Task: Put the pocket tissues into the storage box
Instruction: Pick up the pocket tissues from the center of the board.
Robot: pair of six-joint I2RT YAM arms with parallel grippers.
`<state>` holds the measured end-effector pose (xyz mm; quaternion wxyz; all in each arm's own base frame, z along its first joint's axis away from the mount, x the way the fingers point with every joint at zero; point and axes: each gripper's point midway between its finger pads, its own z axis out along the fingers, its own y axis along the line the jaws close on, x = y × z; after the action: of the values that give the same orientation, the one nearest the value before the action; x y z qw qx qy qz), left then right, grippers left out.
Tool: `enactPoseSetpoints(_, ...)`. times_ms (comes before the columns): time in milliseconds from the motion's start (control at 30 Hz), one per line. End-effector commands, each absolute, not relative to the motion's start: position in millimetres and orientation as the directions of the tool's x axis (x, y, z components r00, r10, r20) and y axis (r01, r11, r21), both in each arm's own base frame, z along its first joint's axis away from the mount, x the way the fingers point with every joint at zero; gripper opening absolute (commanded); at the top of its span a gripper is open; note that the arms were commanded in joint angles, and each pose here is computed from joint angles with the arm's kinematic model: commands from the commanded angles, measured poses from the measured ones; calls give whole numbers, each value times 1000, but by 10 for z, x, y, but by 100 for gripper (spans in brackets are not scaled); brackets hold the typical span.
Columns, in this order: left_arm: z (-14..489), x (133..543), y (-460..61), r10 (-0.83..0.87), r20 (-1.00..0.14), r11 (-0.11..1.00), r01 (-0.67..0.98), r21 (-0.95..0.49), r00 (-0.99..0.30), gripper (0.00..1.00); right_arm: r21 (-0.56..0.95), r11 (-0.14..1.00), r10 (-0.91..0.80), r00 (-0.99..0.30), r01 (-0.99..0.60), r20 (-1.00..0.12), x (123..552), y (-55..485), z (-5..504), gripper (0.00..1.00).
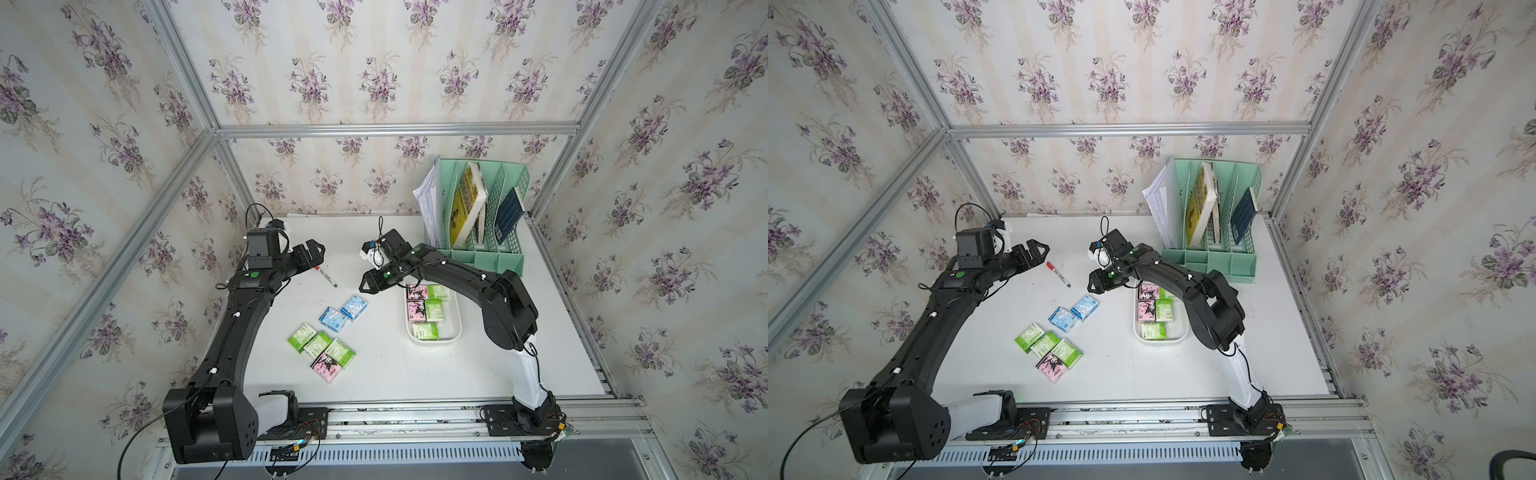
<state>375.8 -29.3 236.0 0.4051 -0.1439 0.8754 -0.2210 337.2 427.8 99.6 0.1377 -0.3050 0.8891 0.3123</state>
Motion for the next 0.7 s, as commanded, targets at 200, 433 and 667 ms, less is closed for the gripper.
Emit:
enactPoseSetpoints(200,2305,3662,-267,-433,-627,847,-54,-529,-648,99,500,625,-486,-800,-599,-352,3325,4382,683,57)
enactPoseSetpoints(433,2292,3644,-264,-426,-626,851,-54,-522,-653,99,499,624,-504,-797,-602,-332,3288,4442,546,58)
enactPoseSetpoints(667,2283,3617,-241,-420,-630,858,-61,-509,-653,99,514,604,-534,-788,-609,-306,3182,4506,438,58)
